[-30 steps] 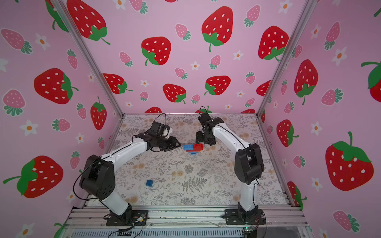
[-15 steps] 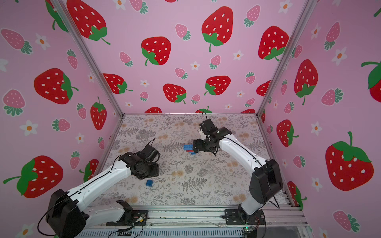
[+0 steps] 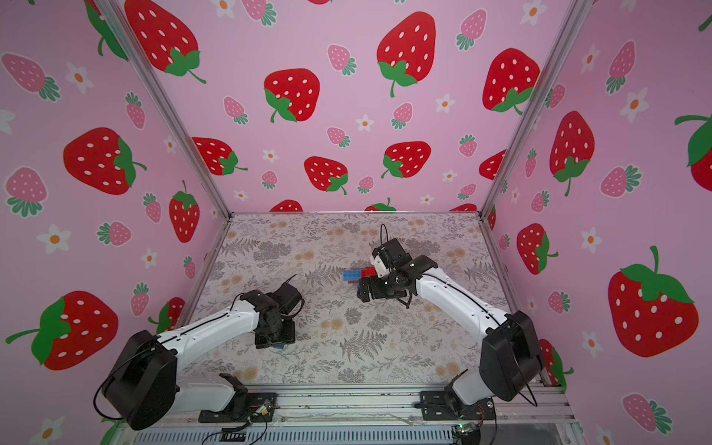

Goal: Assemble a heart with lego
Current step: Grasp the arm.

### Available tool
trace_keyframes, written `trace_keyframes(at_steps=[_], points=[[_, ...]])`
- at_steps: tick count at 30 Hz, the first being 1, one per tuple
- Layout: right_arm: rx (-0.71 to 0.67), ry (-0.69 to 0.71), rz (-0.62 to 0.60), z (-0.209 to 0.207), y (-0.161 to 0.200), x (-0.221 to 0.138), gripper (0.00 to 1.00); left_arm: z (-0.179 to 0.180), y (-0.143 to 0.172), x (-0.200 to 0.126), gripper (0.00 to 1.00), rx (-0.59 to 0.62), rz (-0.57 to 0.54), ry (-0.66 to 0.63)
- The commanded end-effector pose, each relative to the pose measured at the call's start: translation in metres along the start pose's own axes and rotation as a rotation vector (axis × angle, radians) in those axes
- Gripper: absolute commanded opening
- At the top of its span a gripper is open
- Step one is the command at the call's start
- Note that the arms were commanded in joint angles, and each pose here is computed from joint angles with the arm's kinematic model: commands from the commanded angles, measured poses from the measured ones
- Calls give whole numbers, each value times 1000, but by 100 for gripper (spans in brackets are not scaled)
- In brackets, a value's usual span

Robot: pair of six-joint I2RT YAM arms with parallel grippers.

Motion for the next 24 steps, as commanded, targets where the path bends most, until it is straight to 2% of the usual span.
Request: trace_keyframes(at_steps=[1, 9, 12, 14, 16, 20, 24], points=[[-19, 5, -30, 0, -3, -9, 99, 4, -2, 8, 66, -9, 14, 25], [-6, 21, -22, -3, -3, -5, 99, -19, -3, 15, 59, 13, 11, 187], [-1, 33, -20, -6, -1, -4, 99, -11, -1, 12, 51, -5, 14, 132], [5, 46, -19, -9, -1, -1, 99, -12, 0, 10, 48, -11, 1, 141], [9, 53, -20, -10, -2, 0, 99, -13, 1, 10, 48, -10, 0, 152], [14, 64, -25, -11, -4, 1, 99, -1, -1, 12, 49, -7, 16, 57], [23, 81, -32, -16, -4, 0, 99, -7, -3, 16, 49, -14, 7, 92]])
Point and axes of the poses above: each gripper's point midway between its finger pads, its own x axis out along the fingers, its own z axis along the line the jaws close on, y = z × x, the point moved 2 cm from there along -x, back along the fingers, and after that the axes turned 7 degrees about x, right-handed, at the moved point
